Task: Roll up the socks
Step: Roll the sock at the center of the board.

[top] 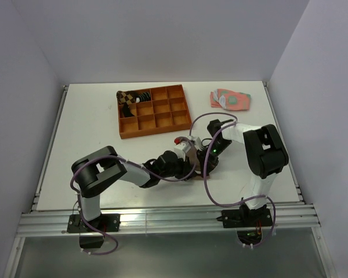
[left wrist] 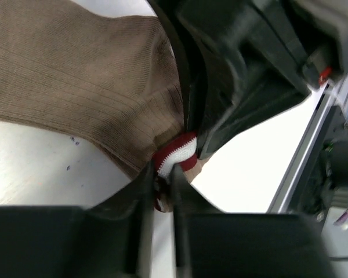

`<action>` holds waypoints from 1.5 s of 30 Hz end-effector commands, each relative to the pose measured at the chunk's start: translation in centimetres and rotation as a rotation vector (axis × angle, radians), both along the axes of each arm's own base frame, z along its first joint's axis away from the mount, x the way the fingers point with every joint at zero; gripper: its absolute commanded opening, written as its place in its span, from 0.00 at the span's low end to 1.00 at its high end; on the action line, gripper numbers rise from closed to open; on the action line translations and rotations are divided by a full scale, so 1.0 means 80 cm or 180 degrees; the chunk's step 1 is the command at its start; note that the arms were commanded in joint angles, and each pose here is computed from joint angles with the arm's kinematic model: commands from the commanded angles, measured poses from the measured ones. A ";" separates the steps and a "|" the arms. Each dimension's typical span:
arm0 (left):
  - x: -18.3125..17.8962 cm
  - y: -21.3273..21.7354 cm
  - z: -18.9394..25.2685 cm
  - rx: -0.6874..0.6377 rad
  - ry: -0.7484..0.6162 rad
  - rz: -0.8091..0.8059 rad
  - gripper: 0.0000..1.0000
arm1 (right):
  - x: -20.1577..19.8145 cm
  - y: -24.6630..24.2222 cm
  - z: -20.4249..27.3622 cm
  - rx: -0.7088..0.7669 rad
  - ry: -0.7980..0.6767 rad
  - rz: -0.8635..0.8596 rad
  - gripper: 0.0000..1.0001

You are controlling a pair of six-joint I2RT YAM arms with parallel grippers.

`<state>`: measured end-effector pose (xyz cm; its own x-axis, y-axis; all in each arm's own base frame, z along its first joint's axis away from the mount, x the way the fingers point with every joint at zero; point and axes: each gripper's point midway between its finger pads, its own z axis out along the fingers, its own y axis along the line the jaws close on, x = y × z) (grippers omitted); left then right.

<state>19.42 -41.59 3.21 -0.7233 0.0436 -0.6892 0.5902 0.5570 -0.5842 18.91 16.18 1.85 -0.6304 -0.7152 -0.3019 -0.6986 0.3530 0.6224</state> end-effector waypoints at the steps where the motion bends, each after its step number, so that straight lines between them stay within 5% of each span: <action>1: -0.001 -0.004 -0.013 0.0128 0.0261 0.0125 0.12 | 0.036 -0.016 -0.011 -0.0231 -0.0567 0.0002 0.19; 3: 0.000 -0.002 -0.020 0.0231 0.0413 0.0218 0.00 | 0.040 -0.017 -0.010 -0.0245 -0.0695 -0.0020 0.23; 10: -0.010 0.002 -0.046 0.0585 0.1007 0.0403 0.00 | 0.057 -0.027 -0.001 -0.0355 -0.1208 -0.0196 0.53; 17: -0.016 0.026 -0.050 0.0569 0.1554 0.0421 0.00 | 0.070 -0.036 0.031 -0.0300 -0.1962 -0.0383 0.62; 31: -0.024 0.045 -0.043 0.0906 0.2043 0.0032 0.00 | 0.043 -0.031 0.083 0.0160 -0.2711 -0.0014 0.65; 45: -0.009 0.035 -0.028 0.1149 0.2308 -0.0126 0.00 | -0.015 0.017 0.038 0.0017 -0.3113 0.0985 0.64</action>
<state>19.83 -40.49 2.65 -0.9832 0.1739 -0.0561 0.1657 0.7185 -0.6755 15.98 16.94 4.38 0.0484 -0.7960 -0.6033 -0.9863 0.0573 -0.1547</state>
